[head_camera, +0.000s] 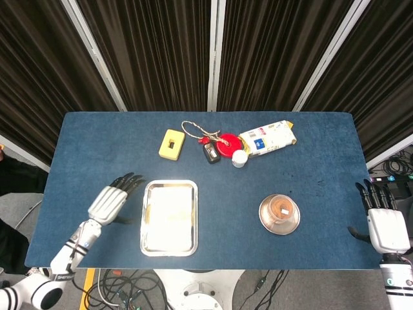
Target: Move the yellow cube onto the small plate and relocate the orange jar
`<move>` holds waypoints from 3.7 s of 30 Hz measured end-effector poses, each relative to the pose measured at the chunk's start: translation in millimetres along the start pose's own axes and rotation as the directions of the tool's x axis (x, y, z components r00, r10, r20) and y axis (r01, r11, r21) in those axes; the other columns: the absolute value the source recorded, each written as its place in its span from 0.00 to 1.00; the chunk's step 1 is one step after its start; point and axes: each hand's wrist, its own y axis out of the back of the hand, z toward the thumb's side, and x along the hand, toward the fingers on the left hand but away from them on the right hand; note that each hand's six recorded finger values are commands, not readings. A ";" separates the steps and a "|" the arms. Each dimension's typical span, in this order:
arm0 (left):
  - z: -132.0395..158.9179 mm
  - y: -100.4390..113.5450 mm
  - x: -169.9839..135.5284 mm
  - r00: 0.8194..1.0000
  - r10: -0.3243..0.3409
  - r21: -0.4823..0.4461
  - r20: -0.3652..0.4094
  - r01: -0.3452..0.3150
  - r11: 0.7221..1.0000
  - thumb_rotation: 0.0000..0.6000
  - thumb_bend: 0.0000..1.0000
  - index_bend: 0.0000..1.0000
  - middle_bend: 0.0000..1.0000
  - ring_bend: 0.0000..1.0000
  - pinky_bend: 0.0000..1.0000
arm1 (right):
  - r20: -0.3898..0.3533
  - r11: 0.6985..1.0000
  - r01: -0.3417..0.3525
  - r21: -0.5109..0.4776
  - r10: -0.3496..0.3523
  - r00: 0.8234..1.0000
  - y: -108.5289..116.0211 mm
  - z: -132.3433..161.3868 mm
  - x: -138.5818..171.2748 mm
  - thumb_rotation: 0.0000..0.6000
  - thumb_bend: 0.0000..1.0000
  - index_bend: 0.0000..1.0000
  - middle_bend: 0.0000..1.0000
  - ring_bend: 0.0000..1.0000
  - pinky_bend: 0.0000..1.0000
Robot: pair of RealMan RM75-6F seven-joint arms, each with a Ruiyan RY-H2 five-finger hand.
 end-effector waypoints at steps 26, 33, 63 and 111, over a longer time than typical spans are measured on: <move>64.6 -32.0 44.9 0.962 -0.141 0.048 0.234 0.133 0.990 1.00 0.00 0.08 0.03 0.00 0.14 | 0.025 1.000 0.001 -0.018 -0.001 1.000 -0.4 -15.0 -0.6 1.00 0.06 0.00 0.00 0.00 0.00; 70.9 -42.8 59.8 0.940 -0.191 0.110 0.282 0.166 0.980 1.00 0.00 0.08 0.03 0.00 0.14 | 0.032 1.000 0.002 -0.017 -0.002 0.999 0.2 -16.3 -0.1 1.00 0.06 0.00 0.00 0.00 0.00; 95.8 -33.8 79.3 0.922 -0.144 0.092 0.360 0.119 0.989 1.00 0.16 0.24 0.23 0.21 0.54 | 0.047 0.999 0.015 -0.029 -0.013 0.999 2.1 -24.1 1.0 1.00 0.07 0.00 0.00 0.00 0.00; 227.0 -103.7 113.2 0.782 -0.058 -0.008 0.620 0.080 0.997 1.00 0.16 0.24 0.22 0.20 0.49 | 0.141 0.997 0.041 -0.064 -0.032 0.990 11.0 -69.1 12.9 1.00 0.07 0.00 0.00 0.00 0.00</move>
